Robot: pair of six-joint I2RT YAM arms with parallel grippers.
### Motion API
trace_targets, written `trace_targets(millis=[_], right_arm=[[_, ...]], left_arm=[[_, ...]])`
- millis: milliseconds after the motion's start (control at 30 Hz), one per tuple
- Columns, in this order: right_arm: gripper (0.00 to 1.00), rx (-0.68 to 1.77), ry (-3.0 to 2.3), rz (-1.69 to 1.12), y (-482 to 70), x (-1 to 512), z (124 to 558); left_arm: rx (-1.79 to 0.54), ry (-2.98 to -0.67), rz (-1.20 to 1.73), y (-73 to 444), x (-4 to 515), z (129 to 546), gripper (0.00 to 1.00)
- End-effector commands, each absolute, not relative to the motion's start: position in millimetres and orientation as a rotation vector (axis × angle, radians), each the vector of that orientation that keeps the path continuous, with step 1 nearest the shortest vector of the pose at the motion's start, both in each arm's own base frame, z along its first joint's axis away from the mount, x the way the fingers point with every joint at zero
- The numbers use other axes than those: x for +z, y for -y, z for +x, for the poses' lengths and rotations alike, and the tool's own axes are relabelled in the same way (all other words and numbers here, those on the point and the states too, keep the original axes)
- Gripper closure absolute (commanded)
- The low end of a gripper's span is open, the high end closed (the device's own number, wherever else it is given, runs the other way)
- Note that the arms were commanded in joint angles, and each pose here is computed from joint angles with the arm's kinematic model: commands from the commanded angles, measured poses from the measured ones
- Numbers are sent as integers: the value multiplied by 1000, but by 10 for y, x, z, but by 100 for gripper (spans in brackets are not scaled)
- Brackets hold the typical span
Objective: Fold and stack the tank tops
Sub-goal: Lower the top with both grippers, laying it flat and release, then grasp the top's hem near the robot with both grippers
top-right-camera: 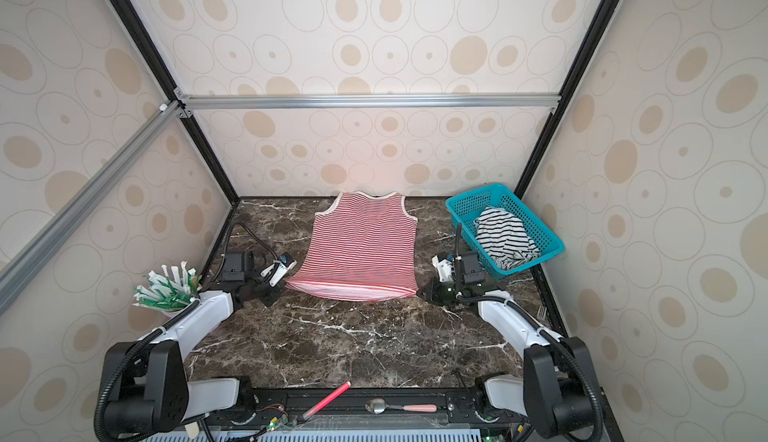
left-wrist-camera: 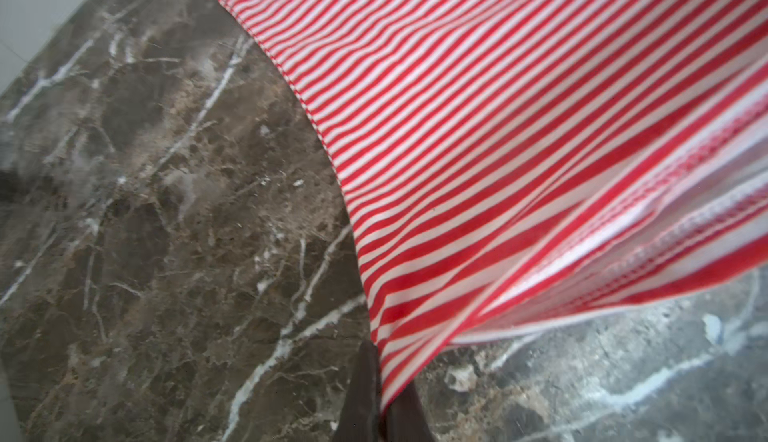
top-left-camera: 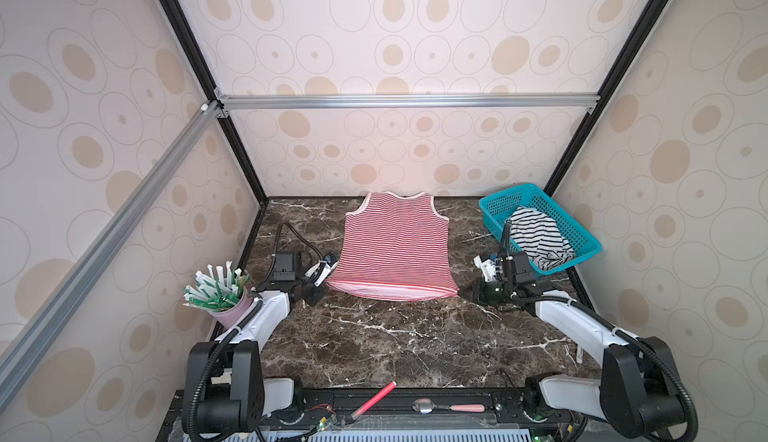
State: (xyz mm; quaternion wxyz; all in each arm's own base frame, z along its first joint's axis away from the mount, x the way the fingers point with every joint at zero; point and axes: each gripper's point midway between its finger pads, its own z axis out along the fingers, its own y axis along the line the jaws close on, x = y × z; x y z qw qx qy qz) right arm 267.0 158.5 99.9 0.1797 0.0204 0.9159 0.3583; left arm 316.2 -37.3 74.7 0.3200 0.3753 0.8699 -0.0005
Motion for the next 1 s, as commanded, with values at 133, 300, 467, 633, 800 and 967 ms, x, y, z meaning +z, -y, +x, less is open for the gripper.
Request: trace_targets(millis=[133,300,467,633,800,967], right_arm=[[100,803,-2741,-29,-1570,813,2265],[100,685,-2832,-25,-1509,590,2106],[99,563,-2898,26,-1364,391,2031],[86,529,-2930,40,-1314,321,1965],[62,453,-2928,55,-1200,426,1921],[60,548,-2862,65,-1355,622,1989]], left_arm=[[-26,-2317,1233,400,641,2777,100],[-7,-2325,1383,475,497,2588,98],[60,-2352,1490,481,321,2441,95],[90,-2383,1563,421,261,2320,92],[170,-2369,1579,339,377,2315,86],[108,-2312,1598,439,685,2288,78]])
